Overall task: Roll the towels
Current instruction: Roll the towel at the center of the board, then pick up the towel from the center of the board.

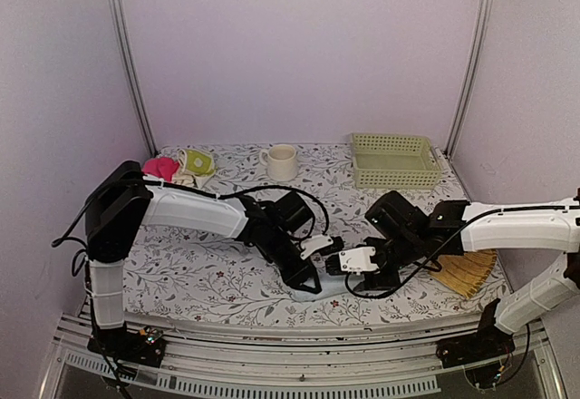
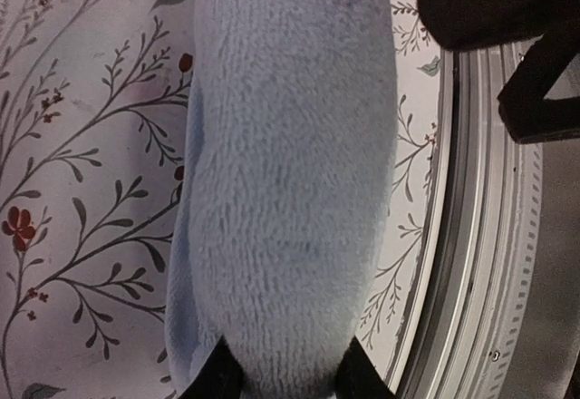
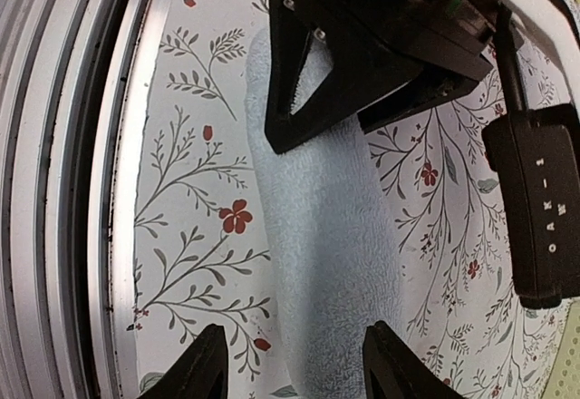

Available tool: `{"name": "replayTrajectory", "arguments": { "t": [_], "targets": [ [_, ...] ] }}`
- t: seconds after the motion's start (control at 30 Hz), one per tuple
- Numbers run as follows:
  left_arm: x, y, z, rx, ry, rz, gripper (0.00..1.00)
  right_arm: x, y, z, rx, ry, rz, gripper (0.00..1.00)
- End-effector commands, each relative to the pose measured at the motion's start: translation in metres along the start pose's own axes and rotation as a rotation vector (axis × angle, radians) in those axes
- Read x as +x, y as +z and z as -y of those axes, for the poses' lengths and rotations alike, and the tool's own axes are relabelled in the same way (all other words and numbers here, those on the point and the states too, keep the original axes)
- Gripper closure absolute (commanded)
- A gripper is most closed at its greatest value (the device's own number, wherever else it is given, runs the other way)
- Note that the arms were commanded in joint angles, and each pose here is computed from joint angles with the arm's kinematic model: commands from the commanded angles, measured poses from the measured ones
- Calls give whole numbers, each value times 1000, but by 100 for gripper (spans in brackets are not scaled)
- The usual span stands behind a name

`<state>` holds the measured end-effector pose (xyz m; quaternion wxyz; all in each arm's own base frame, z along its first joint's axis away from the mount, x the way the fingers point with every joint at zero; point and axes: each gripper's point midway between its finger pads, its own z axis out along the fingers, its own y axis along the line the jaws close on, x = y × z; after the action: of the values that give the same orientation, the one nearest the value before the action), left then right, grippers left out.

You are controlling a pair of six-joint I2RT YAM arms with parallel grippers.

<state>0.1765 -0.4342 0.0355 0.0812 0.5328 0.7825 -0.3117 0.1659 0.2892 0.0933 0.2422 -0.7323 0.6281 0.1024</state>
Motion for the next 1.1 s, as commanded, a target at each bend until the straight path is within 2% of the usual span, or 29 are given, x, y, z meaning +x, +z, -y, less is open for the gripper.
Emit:
{"name": "replayTrajectory", "arguments": {
  "t": [0.0,0.43,0.57,0.63,0.7,0.8,0.9,1.07],
  "targets": [
    [44,18,-2,39,-100,-149,83,-12,16,20,107,-68,-8,46],
    [36,15,-2,40,-73,-125,83,1,71,21,123,-121,-73,40],
    [33,13,-8,34,-86,-110,83,13,83,11,88,-128,-109,52],
    [29,10,-12,28,-98,-93,81,17,86,9,78,-129,-124,64],
    [26,4,-18,6,-108,-74,75,19,86,9,78,-128,-135,74],
    [19,-13,-29,-52,-121,-34,61,21,84,11,86,-116,-152,84],
    [2,-49,-38,-120,-128,54,53,18,77,15,99,-95,-159,89],
    [-4,-111,-70,-257,-215,196,50,9,60,26,117,-43,-147,92]
  ]
}}
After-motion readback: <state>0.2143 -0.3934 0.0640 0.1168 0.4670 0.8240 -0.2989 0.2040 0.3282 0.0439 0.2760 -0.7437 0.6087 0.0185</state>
